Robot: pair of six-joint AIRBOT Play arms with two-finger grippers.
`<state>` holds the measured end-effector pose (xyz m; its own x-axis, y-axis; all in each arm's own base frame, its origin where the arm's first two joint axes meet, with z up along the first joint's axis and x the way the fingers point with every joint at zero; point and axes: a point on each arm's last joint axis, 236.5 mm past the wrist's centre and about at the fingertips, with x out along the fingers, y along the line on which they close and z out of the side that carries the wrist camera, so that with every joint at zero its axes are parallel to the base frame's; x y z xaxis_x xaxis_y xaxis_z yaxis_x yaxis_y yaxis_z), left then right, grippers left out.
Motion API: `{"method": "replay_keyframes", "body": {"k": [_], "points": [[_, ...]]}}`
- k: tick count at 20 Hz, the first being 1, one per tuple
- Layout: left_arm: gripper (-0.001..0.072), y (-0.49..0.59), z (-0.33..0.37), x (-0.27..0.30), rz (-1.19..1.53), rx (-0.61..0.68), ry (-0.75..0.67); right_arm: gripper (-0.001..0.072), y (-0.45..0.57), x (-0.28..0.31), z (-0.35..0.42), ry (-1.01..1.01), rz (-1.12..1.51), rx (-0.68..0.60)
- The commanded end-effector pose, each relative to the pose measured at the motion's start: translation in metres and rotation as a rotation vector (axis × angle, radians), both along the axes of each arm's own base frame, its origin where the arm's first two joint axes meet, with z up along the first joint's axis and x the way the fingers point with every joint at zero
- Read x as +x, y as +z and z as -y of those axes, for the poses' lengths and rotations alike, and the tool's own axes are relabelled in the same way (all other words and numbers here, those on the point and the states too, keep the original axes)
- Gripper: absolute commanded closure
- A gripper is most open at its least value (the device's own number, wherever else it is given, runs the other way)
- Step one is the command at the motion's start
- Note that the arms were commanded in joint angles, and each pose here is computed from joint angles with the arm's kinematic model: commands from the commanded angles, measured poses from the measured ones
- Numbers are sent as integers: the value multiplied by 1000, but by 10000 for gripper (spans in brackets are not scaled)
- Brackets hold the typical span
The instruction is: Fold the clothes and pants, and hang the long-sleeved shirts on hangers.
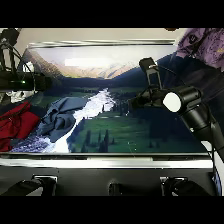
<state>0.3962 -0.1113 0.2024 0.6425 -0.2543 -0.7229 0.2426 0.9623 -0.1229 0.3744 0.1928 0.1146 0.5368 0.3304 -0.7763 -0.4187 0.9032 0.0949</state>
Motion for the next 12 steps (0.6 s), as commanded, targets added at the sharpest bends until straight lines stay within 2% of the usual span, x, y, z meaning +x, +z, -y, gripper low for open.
{"method": "replay_keyframes", "body": {"k": [1,2,3,4,5,7,12], "points": [[681,1,1,1,4,-7,2,680,1,0,0,0,2,1],[628,0,1,0,-5,-14,12,680,1,0,0,0,1,1],[502,-1,0,0,-8,-10,14,680,1,0,0,0,1,1],[111,-7,-5,-1,-38,-7,42,680,1,0,0,0,2,2],[-13,-20,-14,-5,-100,2,103,680,1,0,0,1,1,1],[-13,-61,-46,-18,-259,102,196,680,1,0,0,0,2,2],[-12,-177,-77,-37,-436,118,306,680,1,0,0,1,2,2]]}}
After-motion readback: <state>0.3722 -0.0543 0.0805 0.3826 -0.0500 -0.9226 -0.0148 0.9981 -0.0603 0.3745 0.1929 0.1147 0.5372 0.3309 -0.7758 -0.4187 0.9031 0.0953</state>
